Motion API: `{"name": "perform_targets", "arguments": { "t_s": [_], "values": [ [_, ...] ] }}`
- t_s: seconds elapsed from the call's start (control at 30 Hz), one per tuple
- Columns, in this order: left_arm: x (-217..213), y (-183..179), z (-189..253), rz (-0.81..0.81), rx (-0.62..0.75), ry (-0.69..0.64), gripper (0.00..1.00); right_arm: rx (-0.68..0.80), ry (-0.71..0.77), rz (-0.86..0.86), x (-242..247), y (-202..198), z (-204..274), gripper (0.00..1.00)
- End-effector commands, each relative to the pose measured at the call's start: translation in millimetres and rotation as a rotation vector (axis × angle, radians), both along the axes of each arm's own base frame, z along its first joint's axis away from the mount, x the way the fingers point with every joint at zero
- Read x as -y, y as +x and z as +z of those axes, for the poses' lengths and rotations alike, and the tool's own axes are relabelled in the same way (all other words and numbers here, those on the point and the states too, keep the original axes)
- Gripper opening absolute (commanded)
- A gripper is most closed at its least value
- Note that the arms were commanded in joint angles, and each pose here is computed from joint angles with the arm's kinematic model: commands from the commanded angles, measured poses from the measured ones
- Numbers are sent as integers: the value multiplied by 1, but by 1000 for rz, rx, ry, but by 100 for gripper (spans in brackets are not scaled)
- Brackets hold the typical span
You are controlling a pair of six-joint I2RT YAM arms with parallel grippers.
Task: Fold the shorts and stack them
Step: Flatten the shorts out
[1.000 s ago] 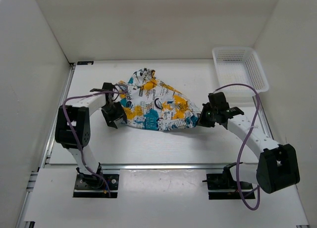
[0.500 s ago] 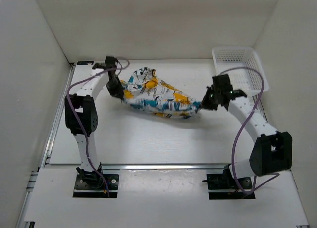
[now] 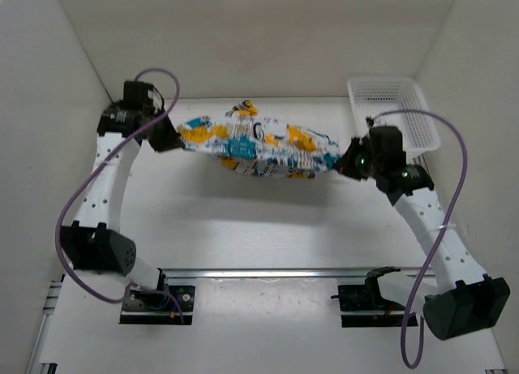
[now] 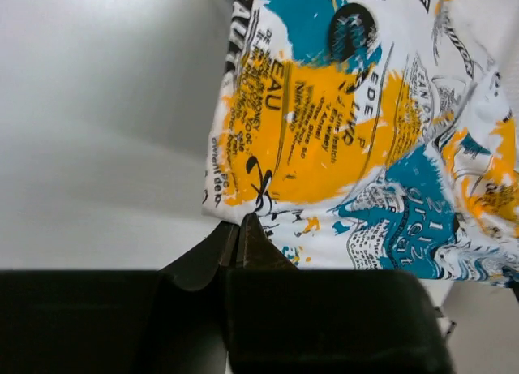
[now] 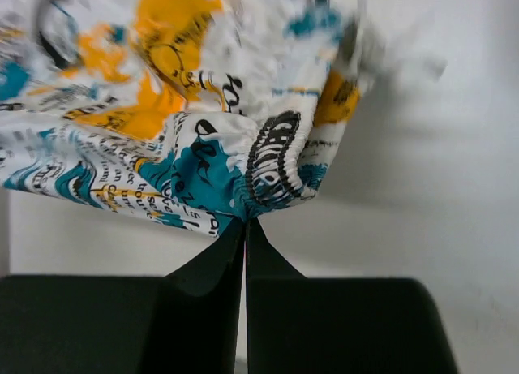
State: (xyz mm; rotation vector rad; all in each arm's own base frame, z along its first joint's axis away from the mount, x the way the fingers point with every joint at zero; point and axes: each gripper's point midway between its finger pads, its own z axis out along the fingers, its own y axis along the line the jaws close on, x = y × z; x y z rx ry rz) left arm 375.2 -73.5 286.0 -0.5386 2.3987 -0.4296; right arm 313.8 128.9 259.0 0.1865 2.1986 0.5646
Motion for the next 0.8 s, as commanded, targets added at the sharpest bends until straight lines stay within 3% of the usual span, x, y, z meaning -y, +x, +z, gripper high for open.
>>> {"name": "perform_targets", "arguments": {
  "t_s": [0.0, 0.03, 0.07, 0.1, 0.17, 0.23, 0.37, 0.5, 0.57, 0.77],
  "values": [
    [-17, -55, -83, 6, -189, 78, 14, -214, -54, -25, 16, -51, -83, 1],
    [-18, -61, -98, 5, -210, 79, 28, -312, -57, -48, 21, -72, -121, 1],
    [-12, -66, -113, -14, -233, 71, 42, -337, -50, -61, 22, -79, -133, 10],
    [-12, -67, -129, -15, -268, 74, 49, -370, -50, -71, 24, -86, -144, 32],
    [-17, -76, -168, -9, -413, 122, 50, -424, -47, -116, 29, -92, -160, 31],
    [-16, -88, -180, -10, -457, 150, 50, -445, -31, -112, 29, -95, -164, 29],
    [-6, -105, -181, -2, -403, 89, 49, -451, -1, -171, 38, -104, -171, 29],
    [6, -123, -206, -21, -439, 26, 48, -479, 93, -198, 34, -114, -179, 27],
    [10, -133, -226, -14, -501, 16, 48, -475, 143, -191, 29, -114, -180, 34],
    [34, -110, -253, -34, -483, -50, 49, -510, 187, -198, 25, -117, -200, 51]
  ]
}}
